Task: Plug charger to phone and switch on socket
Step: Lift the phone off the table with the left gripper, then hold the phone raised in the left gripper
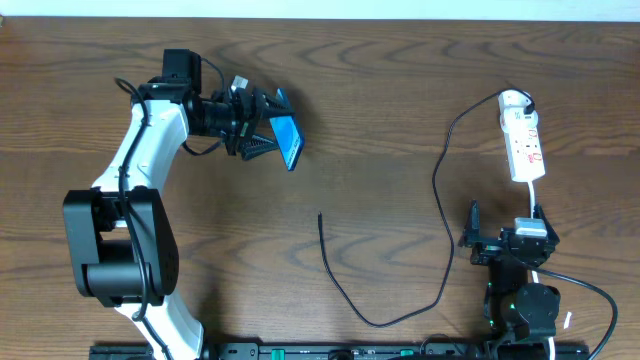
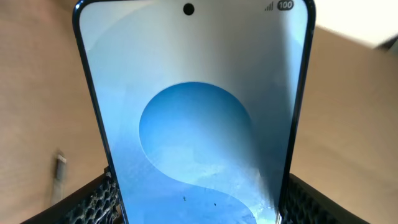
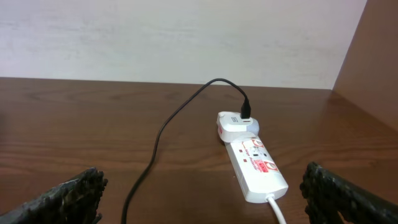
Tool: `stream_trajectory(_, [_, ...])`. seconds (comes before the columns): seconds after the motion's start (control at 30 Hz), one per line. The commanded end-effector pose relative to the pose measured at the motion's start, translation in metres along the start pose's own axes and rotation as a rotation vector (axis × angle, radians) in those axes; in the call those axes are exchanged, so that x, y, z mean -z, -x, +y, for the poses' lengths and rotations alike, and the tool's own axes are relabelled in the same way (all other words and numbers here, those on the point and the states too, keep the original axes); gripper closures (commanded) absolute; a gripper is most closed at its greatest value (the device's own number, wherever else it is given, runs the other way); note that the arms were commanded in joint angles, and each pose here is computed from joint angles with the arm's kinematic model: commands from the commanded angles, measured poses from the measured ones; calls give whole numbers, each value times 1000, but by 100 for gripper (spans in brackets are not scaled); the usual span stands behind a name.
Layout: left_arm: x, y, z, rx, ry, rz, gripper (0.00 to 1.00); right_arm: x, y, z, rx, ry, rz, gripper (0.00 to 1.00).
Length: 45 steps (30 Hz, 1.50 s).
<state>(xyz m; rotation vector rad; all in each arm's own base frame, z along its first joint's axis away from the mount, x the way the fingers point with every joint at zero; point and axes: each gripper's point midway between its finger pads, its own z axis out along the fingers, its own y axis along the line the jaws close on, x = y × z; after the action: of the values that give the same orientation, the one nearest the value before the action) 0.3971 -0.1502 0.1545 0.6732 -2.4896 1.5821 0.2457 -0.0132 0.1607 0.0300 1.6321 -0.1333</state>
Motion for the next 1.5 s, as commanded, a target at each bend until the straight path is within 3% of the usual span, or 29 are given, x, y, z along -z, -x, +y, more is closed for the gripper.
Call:
stream_trajectory(0.0, [10, -16, -36, 192, -109, 72, 92, 0, 0, 1, -12, 3, -1, 1])
stream_trajectory(0.67, [18, -36, -62, 557, -198, 258, 93, 0, 0, 1, -12, 3, -1, 1])
stream_trajectory(1.47, [21, -43, -69, 508, -233, 306, 93, 0, 0, 1, -12, 3, -1, 1])
